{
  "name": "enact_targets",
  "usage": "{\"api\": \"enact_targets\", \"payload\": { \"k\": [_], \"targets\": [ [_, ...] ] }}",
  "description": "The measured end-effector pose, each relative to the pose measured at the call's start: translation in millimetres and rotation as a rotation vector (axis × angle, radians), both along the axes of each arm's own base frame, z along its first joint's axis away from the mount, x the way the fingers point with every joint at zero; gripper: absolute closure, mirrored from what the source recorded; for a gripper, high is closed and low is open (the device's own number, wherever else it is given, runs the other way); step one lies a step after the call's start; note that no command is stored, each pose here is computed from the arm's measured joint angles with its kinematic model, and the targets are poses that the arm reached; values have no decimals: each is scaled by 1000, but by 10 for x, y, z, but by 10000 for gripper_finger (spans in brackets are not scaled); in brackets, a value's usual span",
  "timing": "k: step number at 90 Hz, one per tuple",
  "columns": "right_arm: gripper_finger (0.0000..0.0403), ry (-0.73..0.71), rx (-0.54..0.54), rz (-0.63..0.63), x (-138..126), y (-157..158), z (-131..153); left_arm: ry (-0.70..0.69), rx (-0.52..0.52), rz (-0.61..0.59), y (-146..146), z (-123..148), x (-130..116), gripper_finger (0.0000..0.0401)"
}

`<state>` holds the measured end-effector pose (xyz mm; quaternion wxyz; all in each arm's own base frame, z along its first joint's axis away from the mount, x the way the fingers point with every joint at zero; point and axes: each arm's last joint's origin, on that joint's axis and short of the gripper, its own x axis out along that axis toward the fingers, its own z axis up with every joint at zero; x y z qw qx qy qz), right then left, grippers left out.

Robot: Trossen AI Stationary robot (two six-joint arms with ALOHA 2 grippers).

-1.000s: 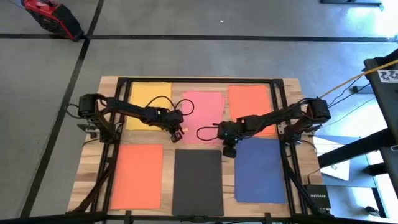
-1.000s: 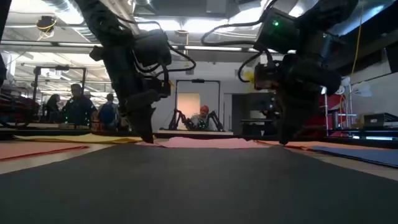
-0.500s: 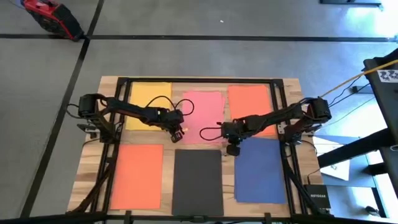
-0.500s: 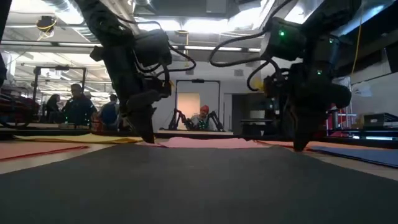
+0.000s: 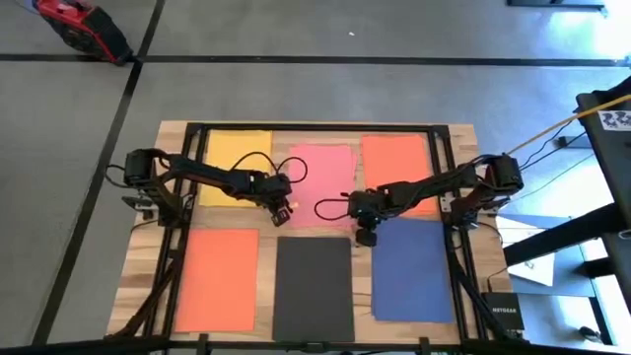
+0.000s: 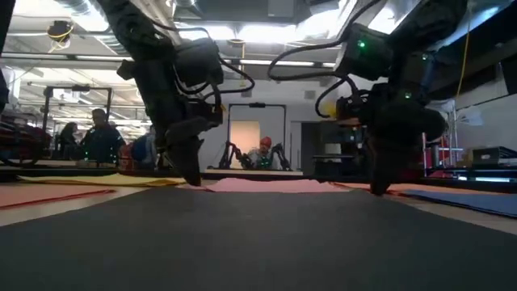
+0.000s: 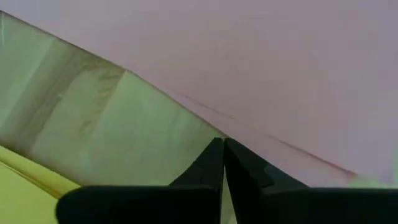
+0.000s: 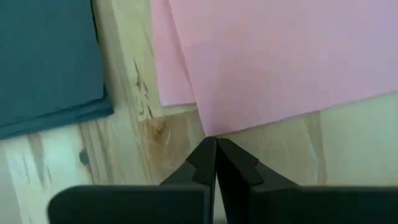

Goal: Organize paper
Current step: Stack the pink paper on top of the pink paper

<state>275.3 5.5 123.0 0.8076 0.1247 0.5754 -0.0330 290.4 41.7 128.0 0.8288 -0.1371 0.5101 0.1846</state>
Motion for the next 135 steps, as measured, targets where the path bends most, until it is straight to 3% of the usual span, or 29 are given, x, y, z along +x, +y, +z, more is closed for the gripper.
{"api": "enact_targets", "payload": {
  "k": [53, 71, 100, 135],
  "targets": [
    [403, -98, 158, 55, 94, 58, 37, -42, -6, 15, 0, 9, 33, 401],
    [403, -65, 184, 64, 64, 65, 26, -41, 0, 20, 6, 17, 28, 401],
    [403, -7, 109, 7, 16, 38, 23, -15, 4, 23, 6, 23, 4, 401],
    [403, 17, -41, -164, -12, -232, 11, -6, 18, 37, 41, 23, -8, 401]
  ]
}}
